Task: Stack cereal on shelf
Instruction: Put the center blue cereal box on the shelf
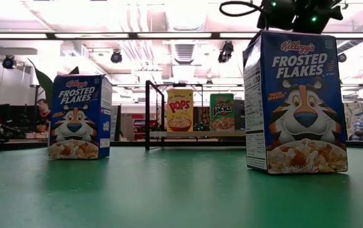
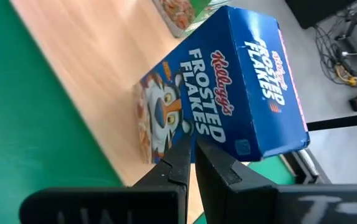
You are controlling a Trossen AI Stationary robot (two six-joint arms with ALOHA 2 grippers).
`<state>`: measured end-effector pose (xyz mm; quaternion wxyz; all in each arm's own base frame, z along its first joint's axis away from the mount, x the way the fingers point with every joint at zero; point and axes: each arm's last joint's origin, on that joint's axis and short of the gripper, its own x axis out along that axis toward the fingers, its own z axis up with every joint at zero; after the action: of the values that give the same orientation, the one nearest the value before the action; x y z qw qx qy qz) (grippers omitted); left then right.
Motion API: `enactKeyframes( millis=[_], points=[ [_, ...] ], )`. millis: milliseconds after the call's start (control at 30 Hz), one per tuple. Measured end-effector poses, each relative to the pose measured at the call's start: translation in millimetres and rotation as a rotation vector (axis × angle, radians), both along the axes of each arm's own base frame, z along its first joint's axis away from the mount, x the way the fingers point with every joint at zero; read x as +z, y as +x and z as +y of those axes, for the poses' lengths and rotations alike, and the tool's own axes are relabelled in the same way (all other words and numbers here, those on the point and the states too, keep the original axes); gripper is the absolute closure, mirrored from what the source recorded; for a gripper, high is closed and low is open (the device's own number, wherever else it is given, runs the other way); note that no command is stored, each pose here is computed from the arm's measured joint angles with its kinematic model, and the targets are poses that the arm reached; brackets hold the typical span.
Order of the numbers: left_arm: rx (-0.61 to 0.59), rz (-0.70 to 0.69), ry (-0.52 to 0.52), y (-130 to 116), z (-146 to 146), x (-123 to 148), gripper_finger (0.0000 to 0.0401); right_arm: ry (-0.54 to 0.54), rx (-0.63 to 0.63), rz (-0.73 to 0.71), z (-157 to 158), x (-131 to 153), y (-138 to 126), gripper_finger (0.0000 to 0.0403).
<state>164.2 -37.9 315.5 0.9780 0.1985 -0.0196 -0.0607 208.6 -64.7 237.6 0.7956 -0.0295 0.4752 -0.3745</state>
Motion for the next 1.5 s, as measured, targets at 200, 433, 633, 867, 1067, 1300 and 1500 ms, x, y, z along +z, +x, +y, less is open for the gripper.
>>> enactKeyframes(
  millis=[200,433,633,867,1067,1300,1500],
  points=[
    [0.001,0.0,0.004,0.0,0.0,-0.1,0.0363,-0.016,-0.001,-0.001,-6.7,0.5,-0.1,0.039],
    [0.001,0.0,0.004,0.0,0.1,-0.1,0.0363,0.055,0.025,-0.034,-3.1,-7.8,1.8,0.039],
    [0.001,0.001,0.005,0.0,0.0,-0.2,0.0363,0.085,0.028,-0.023,-1.0,-27.8,11.6,0.039],
    [0.001,0.001,0.005,0.0,0.0,-0.2,0.0363,-0.031,-0.055,0.115,-10.9,-51.4,22.9,0.039],
    [0.001,0.003,0.005,0.0,0.0,-0.4,0.0363,-0.082,-0.096,0.205,-24.9,-61.5,29.9,0.039],
    [0.001,0.003,0.005,0.0,0.0,-0.3,0.0363,-0.064,-0.094,0.225,-36.6,-62.0,38.1,0.039],
    [0.001,0.003,0.005,0.0,0.1,-0.4,0.0363,-0.043,-0.077,0.18,-37.7,-57.0,43.2,0.039]
  ],
)
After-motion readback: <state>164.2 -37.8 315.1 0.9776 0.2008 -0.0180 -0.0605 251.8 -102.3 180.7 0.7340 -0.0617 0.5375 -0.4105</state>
